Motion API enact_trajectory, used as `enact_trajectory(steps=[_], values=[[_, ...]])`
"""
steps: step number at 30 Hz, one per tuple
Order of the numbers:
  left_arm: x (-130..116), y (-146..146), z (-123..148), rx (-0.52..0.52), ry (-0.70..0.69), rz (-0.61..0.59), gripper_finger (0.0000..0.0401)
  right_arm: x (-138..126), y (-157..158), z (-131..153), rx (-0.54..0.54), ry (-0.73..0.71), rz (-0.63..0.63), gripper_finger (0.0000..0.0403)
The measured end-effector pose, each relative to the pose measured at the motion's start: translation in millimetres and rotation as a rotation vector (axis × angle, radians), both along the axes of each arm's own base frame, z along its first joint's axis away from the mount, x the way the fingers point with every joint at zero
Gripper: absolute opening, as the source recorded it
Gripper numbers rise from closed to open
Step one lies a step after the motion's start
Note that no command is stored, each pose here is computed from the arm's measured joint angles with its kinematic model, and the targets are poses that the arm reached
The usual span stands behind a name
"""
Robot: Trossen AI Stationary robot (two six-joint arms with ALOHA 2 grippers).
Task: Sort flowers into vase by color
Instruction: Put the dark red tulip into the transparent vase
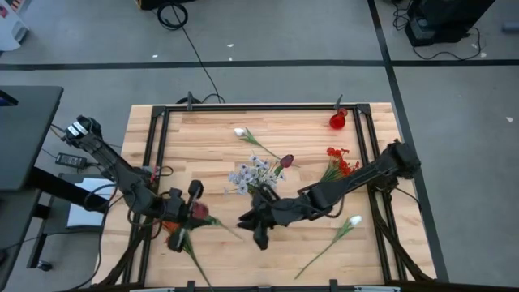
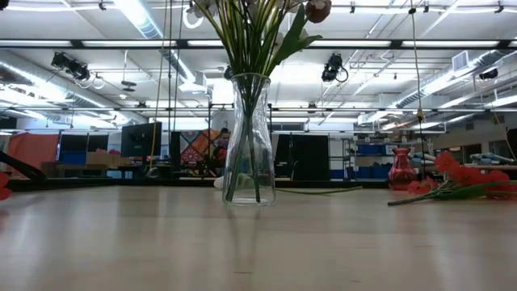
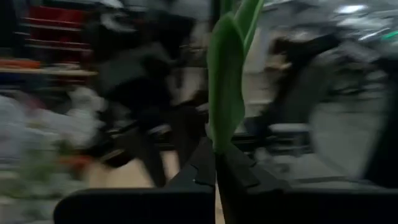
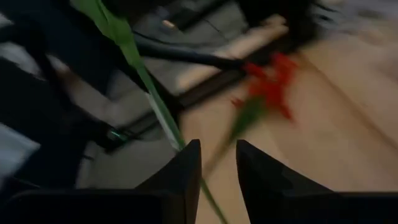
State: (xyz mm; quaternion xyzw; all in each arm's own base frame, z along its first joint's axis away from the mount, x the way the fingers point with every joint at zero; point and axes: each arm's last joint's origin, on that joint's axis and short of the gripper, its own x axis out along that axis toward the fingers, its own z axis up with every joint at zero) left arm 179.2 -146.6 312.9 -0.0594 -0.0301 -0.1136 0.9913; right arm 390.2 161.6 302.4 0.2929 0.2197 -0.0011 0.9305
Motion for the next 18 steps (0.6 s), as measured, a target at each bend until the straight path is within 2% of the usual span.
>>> enact_trajectory(steps=[5,10,13,18], values=[[16,8,10,0.070,0.008,0.157,0.0004,-43,-1,24,-0.103,0.116,-0.065,0.0106],[43,15,3,0.091,0.050,0.243,0.0004,-96,-4,53,-0.182,0.149,-0.246,0.0105],[59,18,7,0.115,0.060,0.286,0.0004,-125,-6,62,-0.232,0.171,-0.318,0.0105],[81,24,25,0.221,0.152,0.345,0.0004,-159,-12,68,-0.270,0.235,-0.367,0.0105]])
